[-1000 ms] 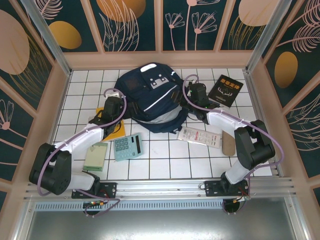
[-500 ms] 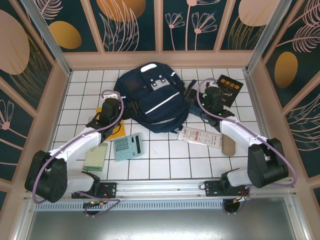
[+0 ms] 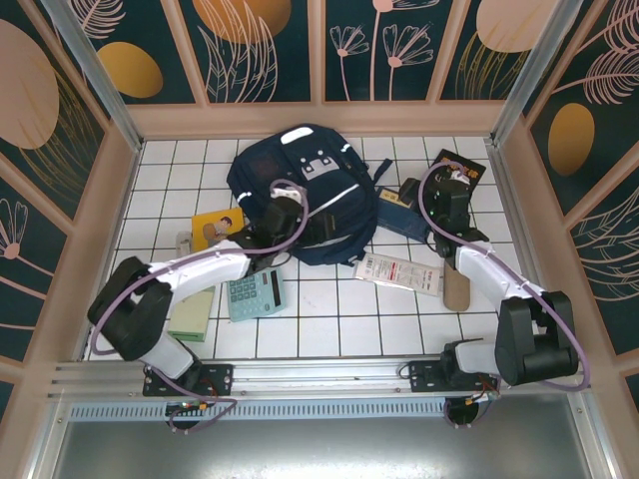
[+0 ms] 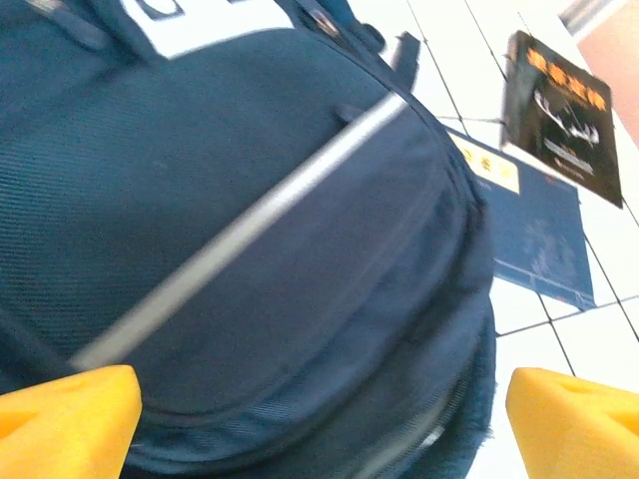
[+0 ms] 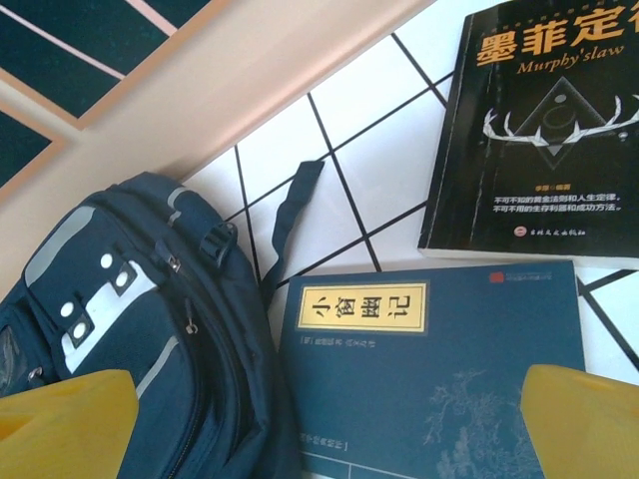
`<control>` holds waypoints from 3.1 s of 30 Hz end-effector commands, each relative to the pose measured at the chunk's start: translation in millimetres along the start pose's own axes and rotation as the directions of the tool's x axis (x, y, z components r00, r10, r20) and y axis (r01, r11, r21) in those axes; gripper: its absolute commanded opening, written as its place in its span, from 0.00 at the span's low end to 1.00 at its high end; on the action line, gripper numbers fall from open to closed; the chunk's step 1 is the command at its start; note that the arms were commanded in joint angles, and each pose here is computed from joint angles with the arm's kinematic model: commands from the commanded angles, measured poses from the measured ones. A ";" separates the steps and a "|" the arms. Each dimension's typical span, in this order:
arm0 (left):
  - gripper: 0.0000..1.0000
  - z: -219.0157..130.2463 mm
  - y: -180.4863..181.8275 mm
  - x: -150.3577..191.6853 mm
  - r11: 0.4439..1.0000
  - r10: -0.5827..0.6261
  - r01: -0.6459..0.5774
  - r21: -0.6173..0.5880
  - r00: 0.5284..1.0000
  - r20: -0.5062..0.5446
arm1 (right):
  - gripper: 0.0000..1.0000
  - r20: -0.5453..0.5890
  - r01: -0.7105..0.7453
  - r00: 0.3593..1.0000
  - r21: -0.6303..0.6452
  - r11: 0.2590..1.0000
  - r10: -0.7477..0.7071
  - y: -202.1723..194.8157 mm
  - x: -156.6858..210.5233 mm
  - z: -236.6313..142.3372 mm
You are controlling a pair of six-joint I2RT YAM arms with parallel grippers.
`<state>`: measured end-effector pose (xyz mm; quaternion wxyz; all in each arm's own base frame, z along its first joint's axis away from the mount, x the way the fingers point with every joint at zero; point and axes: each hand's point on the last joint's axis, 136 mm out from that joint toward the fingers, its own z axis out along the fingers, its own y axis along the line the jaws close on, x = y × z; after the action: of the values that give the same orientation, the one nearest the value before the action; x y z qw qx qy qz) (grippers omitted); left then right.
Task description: Pack the student bag
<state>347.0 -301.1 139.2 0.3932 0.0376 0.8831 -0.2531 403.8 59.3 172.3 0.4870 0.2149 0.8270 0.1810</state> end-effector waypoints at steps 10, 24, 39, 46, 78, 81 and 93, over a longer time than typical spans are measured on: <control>0.97 48.2 -51.8 33.3 0.999 0.036 -0.038 -0.030 0.998 -0.041 | 0.99 -0.002 0.014 1.000 -0.033 0.999 -0.014 2.5 -2.3 3.2; 0.99 -47.2 101.2 -11.8 0.913 -0.112 0.172 -0.370 0.978 0.176 | 0.98 -0.177 0.088 0.972 -0.341 0.936 -0.155 126.0 77.6 -2.4; 0.99 -117.1 261.0 28.9 0.706 -0.409 0.513 -0.488 0.858 0.311 | 0.64 -0.370 0.067 0.851 -0.627 0.776 -0.372 270.6 224.3 -19.0; 0.99 -121.8 299.0 58.3 0.604 -0.500 0.587 -0.539 0.806 0.317 | 0.53 -0.413 0.063 0.798 -0.668 0.742 -0.439 300.2 277.7 -16.6; 0.94 -116.7 257.8 68.9 0.689 -0.609 0.644 -0.332 0.763 0.215 | 0.39 -0.476 0.133 0.704 -0.642 0.755 -0.528 297.0 356.1 14.1; 0.93 -105.5 256.5 75.8 0.692 -0.627 0.646 -0.322 0.759 0.173 | 0.39 -0.474 0.150 0.696 -0.639 0.755 -0.540 296.6 361.8 17.4; 0.92 -98.4 267.4 84.0 0.694 -0.604 0.609 -0.384 0.783 0.148 | 0.30 -0.481 0.286 0.658 -0.551 0.784 -0.579 279.5 378.6 34.1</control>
<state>302.9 -31.4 35.1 0.3150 -0.3485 0.8624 -0.1886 321.6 503.3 41.0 0.2432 -0.1727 0.8924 0.3385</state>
